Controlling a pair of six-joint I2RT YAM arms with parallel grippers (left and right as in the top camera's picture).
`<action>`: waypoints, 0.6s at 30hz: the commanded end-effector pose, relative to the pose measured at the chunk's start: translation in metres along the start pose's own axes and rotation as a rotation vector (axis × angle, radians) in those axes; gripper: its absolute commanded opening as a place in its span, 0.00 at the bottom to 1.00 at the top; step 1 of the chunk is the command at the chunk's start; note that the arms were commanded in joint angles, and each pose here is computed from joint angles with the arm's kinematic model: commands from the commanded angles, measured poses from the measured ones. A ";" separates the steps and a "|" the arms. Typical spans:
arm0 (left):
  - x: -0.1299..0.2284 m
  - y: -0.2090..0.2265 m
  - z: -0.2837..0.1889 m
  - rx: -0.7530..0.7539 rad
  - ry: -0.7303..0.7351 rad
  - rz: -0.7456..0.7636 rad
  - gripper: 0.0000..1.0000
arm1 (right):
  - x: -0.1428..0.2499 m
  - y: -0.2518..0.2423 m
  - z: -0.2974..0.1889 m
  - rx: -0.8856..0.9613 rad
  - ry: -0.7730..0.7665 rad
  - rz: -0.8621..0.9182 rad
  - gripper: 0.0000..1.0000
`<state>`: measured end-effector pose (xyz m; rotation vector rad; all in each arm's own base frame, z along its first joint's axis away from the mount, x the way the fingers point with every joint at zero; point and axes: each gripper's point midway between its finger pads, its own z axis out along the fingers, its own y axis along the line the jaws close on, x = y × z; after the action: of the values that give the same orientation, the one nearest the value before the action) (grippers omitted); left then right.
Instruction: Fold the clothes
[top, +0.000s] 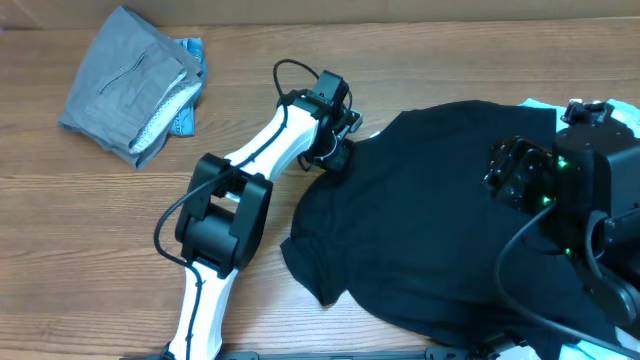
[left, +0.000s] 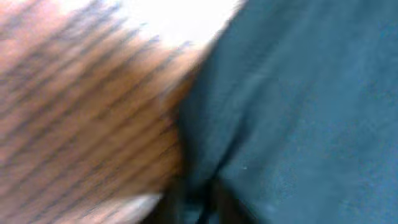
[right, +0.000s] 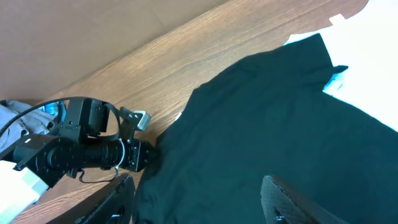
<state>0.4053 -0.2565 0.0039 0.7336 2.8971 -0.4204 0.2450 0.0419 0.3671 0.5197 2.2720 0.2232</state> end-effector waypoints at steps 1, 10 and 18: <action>0.020 0.042 0.007 -0.208 0.068 -0.149 0.04 | -0.005 0.000 0.003 0.017 -0.012 0.020 0.69; 0.061 0.180 -0.126 -0.579 0.013 -0.623 0.04 | 0.001 0.001 0.039 0.106 0.065 0.005 0.70; 0.108 0.238 -0.201 -0.470 -0.062 -0.848 0.16 | -0.005 -0.027 0.074 0.234 0.133 0.097 0.70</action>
<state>0.4133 0.0468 0.0859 -0.5748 2.9832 0.2676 0.2888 0.0281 0.3149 0.6836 2.4279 0.0571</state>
